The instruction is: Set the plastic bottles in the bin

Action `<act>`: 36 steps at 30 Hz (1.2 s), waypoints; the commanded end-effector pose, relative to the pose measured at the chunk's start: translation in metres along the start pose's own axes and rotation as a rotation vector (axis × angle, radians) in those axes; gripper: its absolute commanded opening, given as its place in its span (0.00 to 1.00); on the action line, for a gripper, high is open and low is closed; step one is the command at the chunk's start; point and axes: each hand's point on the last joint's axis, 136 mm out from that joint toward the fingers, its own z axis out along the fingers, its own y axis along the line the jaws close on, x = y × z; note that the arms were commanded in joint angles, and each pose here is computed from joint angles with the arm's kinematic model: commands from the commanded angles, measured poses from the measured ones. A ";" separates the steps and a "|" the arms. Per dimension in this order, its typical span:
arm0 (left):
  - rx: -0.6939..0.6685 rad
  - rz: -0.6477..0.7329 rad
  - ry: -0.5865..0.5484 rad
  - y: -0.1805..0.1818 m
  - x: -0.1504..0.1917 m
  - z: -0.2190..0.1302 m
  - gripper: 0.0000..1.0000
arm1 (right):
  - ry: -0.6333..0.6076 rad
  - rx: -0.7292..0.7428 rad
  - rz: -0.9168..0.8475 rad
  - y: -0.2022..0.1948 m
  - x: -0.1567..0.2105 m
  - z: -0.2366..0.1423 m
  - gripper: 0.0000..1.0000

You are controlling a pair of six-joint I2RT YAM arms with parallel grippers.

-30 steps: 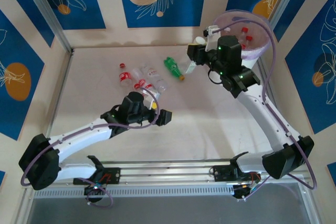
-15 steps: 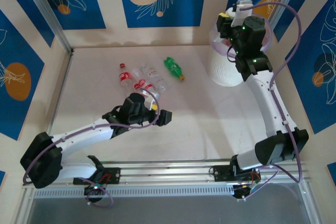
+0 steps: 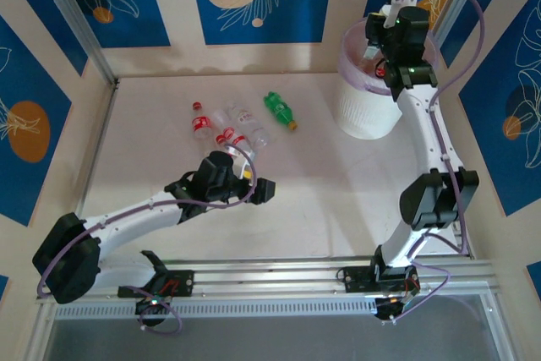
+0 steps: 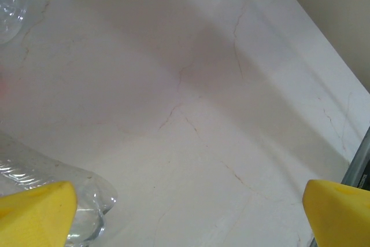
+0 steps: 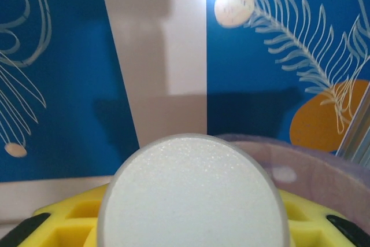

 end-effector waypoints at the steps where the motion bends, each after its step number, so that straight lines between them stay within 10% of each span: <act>1: -0.024 -0.015 -0.006 0.004 -0.003 -0.004 1.00 | 0.032 0.035 -0.015 -0.008 0.004 0.008 0.14; 28: -0.044 -0.022 0.061 0.011 0.007 0.009 1.00 | 0.545 0.019 0.124 -0.025 0.160 0.071 0.25; 36: -0.050 -0.025 0.066 0.012 0.009 0.009 1.00 | 0.582 0.022 0.140 -0.027 0.177 0.076 0.44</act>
